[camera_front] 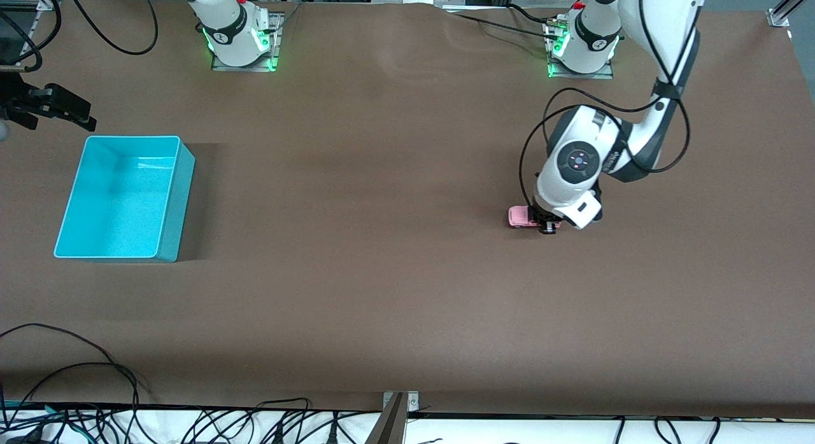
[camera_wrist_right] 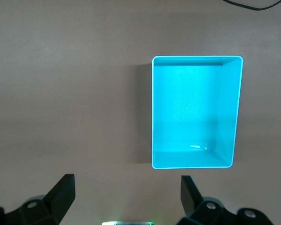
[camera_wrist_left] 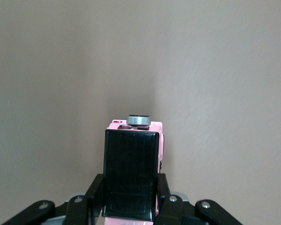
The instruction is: Wind and store pink jeep toy
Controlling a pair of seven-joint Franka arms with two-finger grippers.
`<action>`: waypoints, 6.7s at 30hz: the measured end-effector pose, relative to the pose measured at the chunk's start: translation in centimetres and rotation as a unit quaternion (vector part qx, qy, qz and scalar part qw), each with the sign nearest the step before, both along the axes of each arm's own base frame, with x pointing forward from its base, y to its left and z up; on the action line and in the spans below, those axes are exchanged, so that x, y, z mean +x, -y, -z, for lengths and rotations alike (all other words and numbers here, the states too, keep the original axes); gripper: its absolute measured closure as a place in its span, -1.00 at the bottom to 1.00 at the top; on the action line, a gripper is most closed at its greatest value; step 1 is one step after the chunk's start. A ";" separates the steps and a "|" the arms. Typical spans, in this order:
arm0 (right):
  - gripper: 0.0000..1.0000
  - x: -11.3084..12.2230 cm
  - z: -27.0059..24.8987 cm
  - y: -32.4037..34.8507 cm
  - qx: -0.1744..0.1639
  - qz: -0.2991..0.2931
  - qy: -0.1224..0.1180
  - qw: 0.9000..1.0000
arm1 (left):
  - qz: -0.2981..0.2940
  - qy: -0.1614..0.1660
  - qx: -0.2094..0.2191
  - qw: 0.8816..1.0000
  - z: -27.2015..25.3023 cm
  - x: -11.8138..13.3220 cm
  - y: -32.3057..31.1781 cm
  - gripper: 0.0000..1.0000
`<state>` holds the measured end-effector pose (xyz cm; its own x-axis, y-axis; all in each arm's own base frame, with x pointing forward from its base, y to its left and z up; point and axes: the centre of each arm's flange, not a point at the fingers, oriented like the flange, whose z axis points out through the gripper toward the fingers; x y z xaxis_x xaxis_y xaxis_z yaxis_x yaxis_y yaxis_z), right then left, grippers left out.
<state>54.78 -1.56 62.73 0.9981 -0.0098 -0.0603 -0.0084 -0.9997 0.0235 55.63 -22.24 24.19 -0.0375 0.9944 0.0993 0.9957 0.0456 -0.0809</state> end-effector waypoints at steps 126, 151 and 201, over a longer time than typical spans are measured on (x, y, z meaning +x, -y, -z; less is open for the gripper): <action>-1.00 0.0 0.0 -0.1 0.000 -0.001 0.000 1.000 | 0.655 -0.003 -0.059 0.753 -32.9 7.7 -22.0 -1.00; -1.00 0.0 0.0 -0.1 0.000 -0.001 0.000 1.000 | 0.668 -0.013 -0.068 0.741 -33.5 7.0 -21.3 -1.00; -1.00 1.2 20.4 0.4 -0.064 0.570 -0.023 0.819 | 0.663 -0.021 -0.095 0.742 -34.3 1.6 -20.0 -1.00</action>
<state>56.03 -1.98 42.31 0.3333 -0.9425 -0.0244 -0.9303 -0.3329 0.1540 57.23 -2.27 58.52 0.9858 0.1507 -0.0747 0.1517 -0.9884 0.0080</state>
